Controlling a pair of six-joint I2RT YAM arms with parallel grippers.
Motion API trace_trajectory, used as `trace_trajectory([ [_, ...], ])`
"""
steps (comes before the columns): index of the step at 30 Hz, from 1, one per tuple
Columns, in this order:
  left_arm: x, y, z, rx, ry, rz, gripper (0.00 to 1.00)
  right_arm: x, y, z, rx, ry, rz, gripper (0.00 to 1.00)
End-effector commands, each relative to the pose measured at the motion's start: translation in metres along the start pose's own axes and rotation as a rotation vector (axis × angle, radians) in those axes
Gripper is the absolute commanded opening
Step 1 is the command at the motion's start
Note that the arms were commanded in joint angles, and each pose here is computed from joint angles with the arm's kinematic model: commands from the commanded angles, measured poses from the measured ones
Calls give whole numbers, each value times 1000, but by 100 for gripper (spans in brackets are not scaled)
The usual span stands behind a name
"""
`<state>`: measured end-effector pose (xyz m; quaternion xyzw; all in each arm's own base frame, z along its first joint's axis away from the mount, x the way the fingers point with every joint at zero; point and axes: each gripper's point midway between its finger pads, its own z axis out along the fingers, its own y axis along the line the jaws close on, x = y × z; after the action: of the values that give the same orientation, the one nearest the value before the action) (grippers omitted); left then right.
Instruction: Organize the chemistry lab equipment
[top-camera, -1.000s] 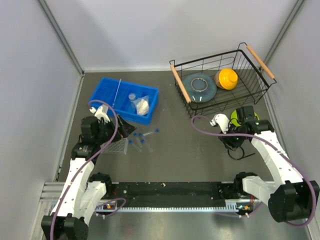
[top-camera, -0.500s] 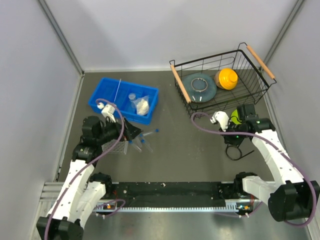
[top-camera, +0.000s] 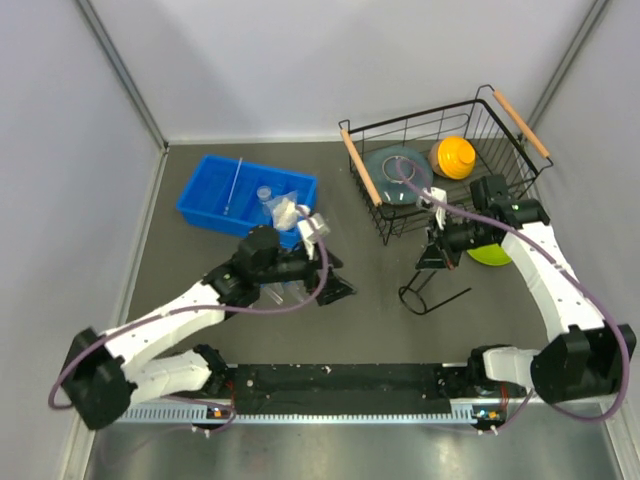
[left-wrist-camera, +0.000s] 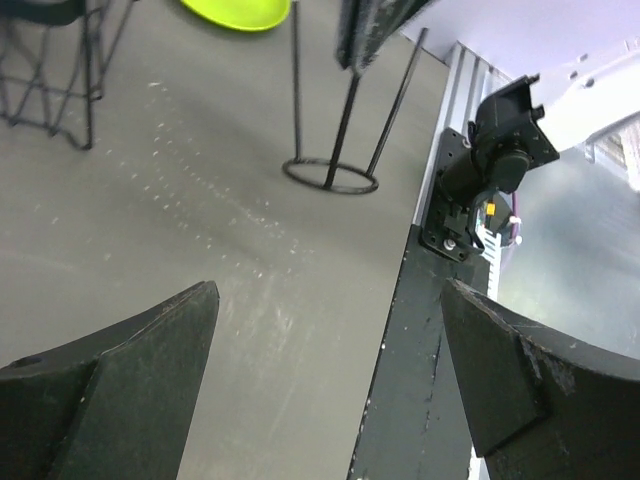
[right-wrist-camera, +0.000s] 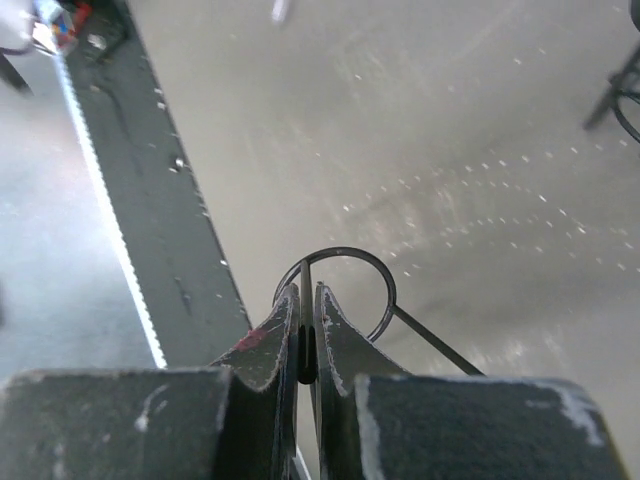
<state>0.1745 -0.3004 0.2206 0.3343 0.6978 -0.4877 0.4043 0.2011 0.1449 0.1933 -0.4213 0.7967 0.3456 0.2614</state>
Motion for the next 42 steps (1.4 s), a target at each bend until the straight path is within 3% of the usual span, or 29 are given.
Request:
trace_trajectory([
  [1,-57,-28,39,80,-129,189,98,-44,30,-1,-199,-137,45,0],
  [5,-49,-33,76,92,-102,172,95,-56,37,-1,-276,-181,64,0],
  [12,-50,-44,106,127,-95,127,88,-59,41,0,-315,-199,76,0],
  [26,-21,-20,135,-26,91,145,53,-61,42,1,-341,-209,89,0],
  [31,-10,-14,138,-63,156,147,49,-61,40,3,-342,-205,96,0],
  [32,-12,-13,139,-66,156,149,47,-61,40,3,-342,-204,97,0],
  [33,-11,-15,140,-57,163,147,36,-61,39,3,-338,-204,97,0],
  [35,-10,-18,141,-40,170,140,25,-61,38,4,-341,-201,100,0],
  [36,-9,-21,141,-23,176,135,0,-61,38,4,-341,-201,101,0],
  [41,-8,-27,133,-11,192,101,0,-62,34,4,-321,-195,91,0],
  [42,-7,-26,130,-12,202,95,0,-63,32,3,-311,-192,86,8],
])
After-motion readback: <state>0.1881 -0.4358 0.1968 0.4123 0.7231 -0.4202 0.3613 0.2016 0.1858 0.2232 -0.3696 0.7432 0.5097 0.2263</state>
